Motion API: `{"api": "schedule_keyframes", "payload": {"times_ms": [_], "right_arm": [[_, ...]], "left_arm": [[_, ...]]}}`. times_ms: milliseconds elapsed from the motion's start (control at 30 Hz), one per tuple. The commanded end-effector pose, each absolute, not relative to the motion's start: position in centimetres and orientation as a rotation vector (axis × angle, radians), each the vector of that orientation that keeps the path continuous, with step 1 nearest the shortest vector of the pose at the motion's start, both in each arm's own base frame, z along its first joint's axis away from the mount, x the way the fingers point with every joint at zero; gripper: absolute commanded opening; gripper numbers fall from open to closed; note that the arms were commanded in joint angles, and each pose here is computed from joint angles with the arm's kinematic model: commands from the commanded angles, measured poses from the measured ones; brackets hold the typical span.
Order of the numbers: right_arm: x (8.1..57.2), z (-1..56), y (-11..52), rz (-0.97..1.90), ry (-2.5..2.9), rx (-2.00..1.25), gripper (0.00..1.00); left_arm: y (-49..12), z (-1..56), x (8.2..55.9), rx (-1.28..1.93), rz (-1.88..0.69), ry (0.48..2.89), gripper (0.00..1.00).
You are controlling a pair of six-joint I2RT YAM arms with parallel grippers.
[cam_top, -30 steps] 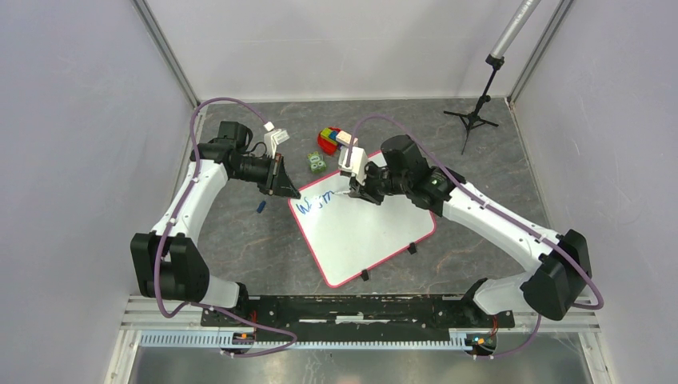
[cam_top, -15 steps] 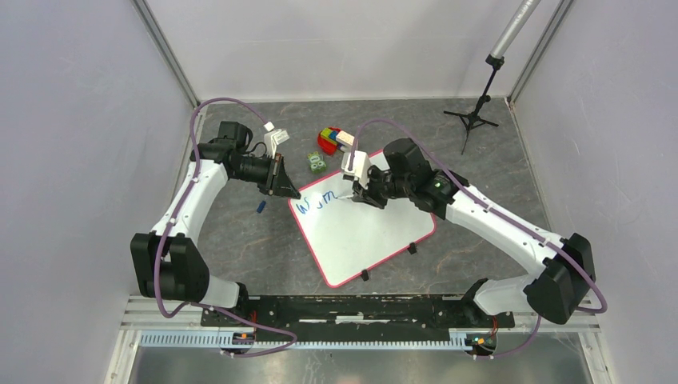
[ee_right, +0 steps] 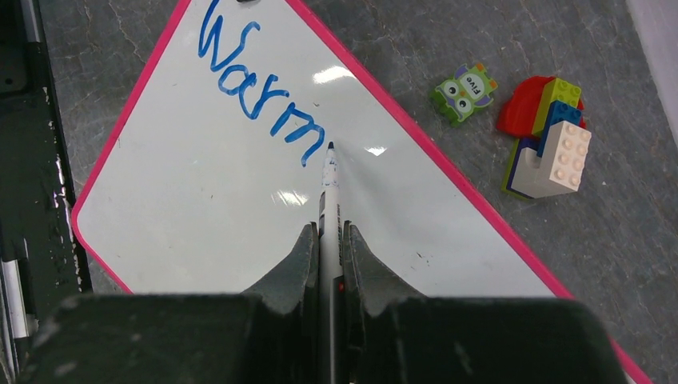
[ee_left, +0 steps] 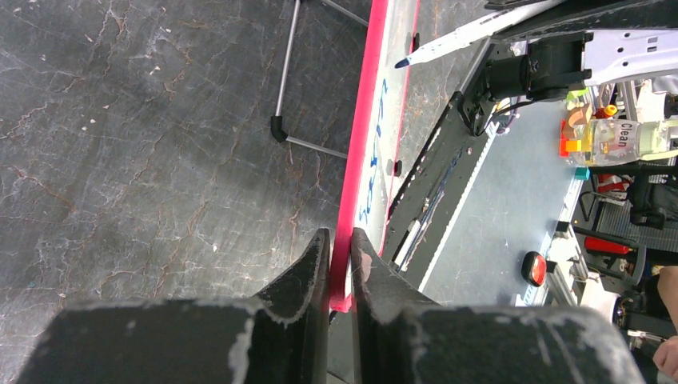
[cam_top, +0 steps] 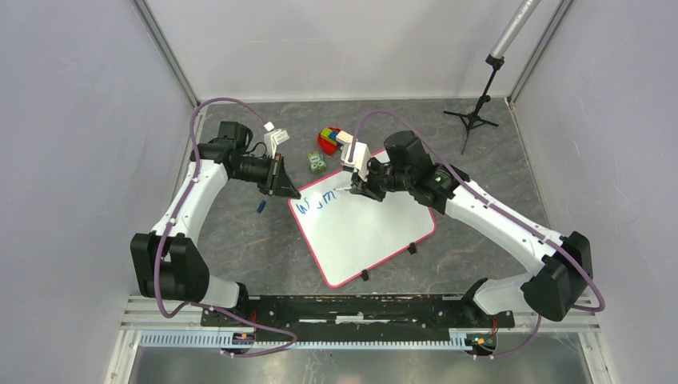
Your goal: Write a sentence on the whiteboard
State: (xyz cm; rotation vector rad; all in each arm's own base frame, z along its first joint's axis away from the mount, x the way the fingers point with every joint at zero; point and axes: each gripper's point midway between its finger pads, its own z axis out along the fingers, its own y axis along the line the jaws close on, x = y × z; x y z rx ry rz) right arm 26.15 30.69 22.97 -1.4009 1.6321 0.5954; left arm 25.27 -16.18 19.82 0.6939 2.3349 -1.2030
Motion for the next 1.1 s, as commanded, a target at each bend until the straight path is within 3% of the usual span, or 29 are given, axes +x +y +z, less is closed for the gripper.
{"api": "schedule_keyframes", "payload": {"times_ms": [0, 600, 1067], "right_arm": [[27.0, 24.6, 31.6, 0.606, 1.59, -1.369, 0.0], [28.4, 22.8, 28.9, 0.53, 1.658, -1.358, 0.0], [28.0, 26.3, 30.3, 0.6, 1.564, -1.342, 0.0]], "left_arm": [[-15.8, 19.9, 25.7, 0.737, -1.141, 2.298, 0.02], [-15.8, 19.8, 25.8, 0.734, -1.138, 2.303, 0.02], [-15.8, 19.9, 25.8, 0.732, -1.139, 2.302, 0.02]]}}
